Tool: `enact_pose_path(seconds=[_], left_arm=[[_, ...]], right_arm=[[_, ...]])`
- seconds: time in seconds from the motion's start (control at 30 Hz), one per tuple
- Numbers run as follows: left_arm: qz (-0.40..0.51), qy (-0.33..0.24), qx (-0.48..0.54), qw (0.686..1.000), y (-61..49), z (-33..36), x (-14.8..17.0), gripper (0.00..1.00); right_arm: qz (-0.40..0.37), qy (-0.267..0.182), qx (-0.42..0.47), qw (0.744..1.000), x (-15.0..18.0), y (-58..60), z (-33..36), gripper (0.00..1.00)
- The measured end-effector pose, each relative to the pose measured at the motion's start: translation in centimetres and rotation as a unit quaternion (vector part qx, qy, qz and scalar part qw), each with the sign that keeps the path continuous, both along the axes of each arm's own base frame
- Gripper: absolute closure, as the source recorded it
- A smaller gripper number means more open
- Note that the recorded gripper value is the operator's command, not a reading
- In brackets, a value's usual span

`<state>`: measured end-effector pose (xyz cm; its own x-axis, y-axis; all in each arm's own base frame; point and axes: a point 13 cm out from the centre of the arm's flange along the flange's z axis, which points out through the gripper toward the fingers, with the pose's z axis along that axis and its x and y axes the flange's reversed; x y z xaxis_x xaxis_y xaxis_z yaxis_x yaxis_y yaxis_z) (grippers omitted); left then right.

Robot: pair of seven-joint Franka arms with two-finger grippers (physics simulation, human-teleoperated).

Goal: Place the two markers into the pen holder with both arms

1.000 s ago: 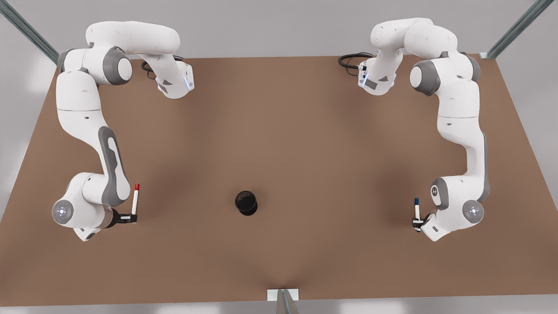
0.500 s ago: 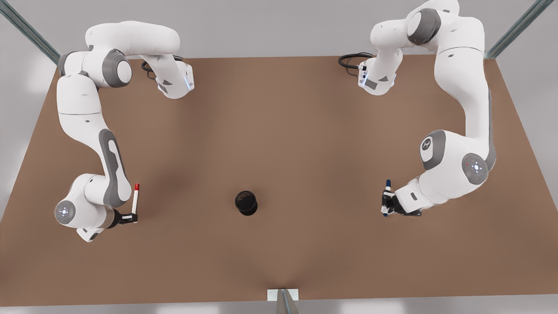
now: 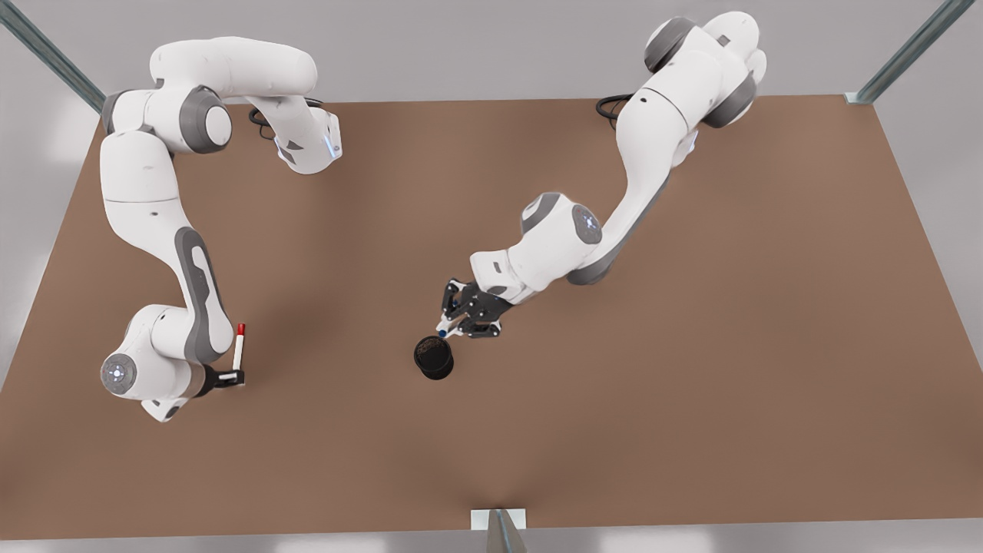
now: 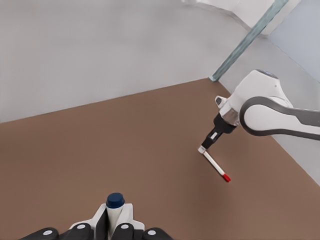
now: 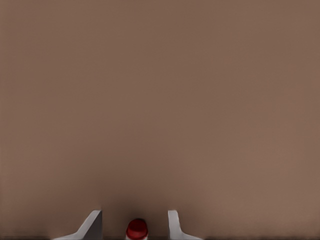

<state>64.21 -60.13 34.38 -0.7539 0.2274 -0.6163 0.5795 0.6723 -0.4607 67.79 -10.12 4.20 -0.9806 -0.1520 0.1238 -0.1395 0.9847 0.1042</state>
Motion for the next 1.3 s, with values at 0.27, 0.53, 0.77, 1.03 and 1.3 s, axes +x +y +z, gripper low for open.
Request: enact_pose_path(seconds=[0.27,0.53,0.77,1.03,1.3], left_arm=[[0.098,-0.045,-0.070,0.992,0.1,-1.4,3.3,0.78],[0.134,-0.042,-0.071,0.987,1.6,-5.9,4.9,0.78],[0.144,-0.041,-0.086,0.985,0.5,-7.3,5.3,0.78],[0.149,-0.039,-0.071,0.986,0.2,-11.2,4.6,0.78],[0.149,-0.037,-0.073,0.985,-0.9,-13.5,3.3,0.11]], right_arm=[[0.004,0.007,0.001,1.000,-0.5,0.3,0.5,0.48],[-0.002,0.014,-0.002,1.000,-1.2,0.1,-0.4,0.52],[-0.007,0.013,-0.003,1.000,-1.1,0.2,-0.5,0.63],[-0.010,0.013,-0.002,1.000,-1.1,0.2,-0.4,0.71],[-0.011,0.014,-0.001,1.000,-1.1,0.2,-0.4,0.73]])
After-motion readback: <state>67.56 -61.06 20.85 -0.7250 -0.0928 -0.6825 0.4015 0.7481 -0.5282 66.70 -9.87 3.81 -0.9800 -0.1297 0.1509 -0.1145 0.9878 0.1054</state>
